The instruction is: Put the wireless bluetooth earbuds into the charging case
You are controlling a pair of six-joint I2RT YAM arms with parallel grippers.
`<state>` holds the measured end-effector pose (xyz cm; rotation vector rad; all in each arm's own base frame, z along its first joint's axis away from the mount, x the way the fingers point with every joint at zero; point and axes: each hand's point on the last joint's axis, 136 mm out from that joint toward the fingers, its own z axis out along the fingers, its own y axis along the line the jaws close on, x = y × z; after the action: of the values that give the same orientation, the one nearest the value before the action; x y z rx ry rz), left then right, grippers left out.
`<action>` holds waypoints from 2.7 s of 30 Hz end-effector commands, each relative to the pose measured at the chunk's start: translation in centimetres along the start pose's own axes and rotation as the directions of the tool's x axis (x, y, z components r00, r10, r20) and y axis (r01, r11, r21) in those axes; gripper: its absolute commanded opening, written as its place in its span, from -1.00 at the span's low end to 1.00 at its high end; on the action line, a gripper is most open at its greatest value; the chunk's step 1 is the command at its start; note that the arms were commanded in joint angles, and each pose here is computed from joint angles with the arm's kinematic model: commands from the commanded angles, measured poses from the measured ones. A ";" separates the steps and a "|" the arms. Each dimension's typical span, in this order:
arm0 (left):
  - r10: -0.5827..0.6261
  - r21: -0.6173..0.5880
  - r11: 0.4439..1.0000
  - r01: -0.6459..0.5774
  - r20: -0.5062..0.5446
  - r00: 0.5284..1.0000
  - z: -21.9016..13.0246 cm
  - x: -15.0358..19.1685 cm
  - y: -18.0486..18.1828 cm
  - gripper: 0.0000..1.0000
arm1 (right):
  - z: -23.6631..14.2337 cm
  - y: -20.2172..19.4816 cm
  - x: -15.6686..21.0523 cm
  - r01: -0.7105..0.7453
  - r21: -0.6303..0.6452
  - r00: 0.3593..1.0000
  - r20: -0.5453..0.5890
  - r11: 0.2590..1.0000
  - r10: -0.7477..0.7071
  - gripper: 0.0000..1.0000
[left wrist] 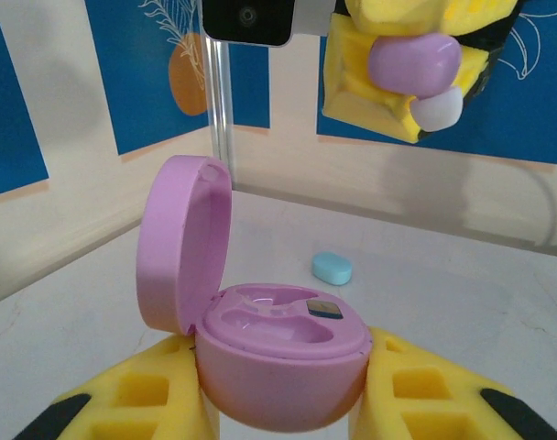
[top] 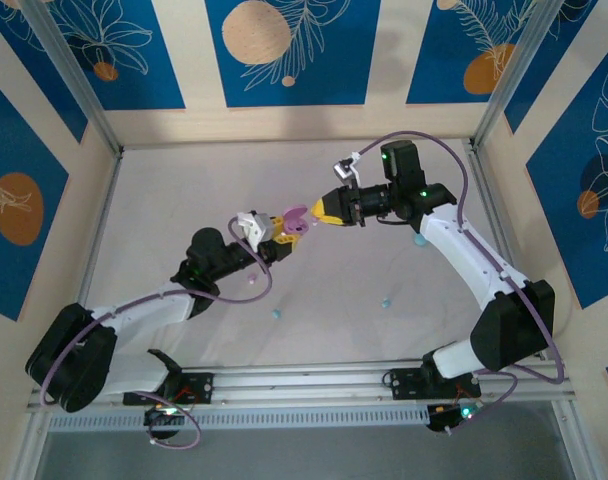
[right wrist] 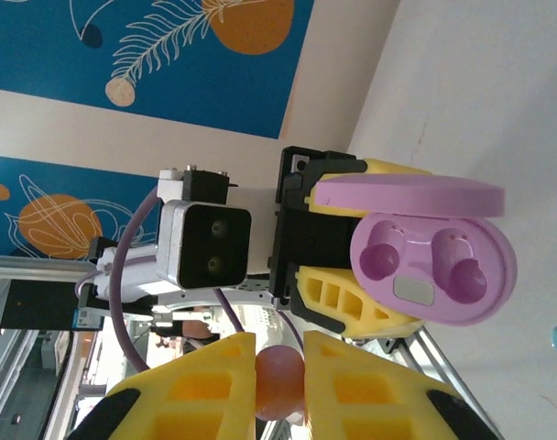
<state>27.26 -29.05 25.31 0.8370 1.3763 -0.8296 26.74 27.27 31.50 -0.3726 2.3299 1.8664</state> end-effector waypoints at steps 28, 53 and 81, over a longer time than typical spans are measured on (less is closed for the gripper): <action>0.073 0.048 0.995 -0.082 0.171 0.983 -1.5 -6.5 -2.2 -0.36 | -1.8 4.9 1.0 -0.008 -0.235 0.989 -0.148 0.972 -0.028 -0.67; -0.014 0.138 0.990 -0.016 0.209 0.978 -1.2 -7.6 -3.3 -0.36 | 0.1 1.9 -0.2 0.023 -0.093 0.999 -0.042 0.995 -0.027 -0.66; -0.059 0.149 0.989 0.023 0.246 0.968 -0.9 -8.5 -3.1 -0.36 | 1.7 1.4 -0.1 0.060 -0.049 0.998 -0.027 0.997 -0.061 -0.67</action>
<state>24.67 -29.33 30.84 0.7829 1.2315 -1.0124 26.68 28.75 32.46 -0.4433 2.2730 1.9175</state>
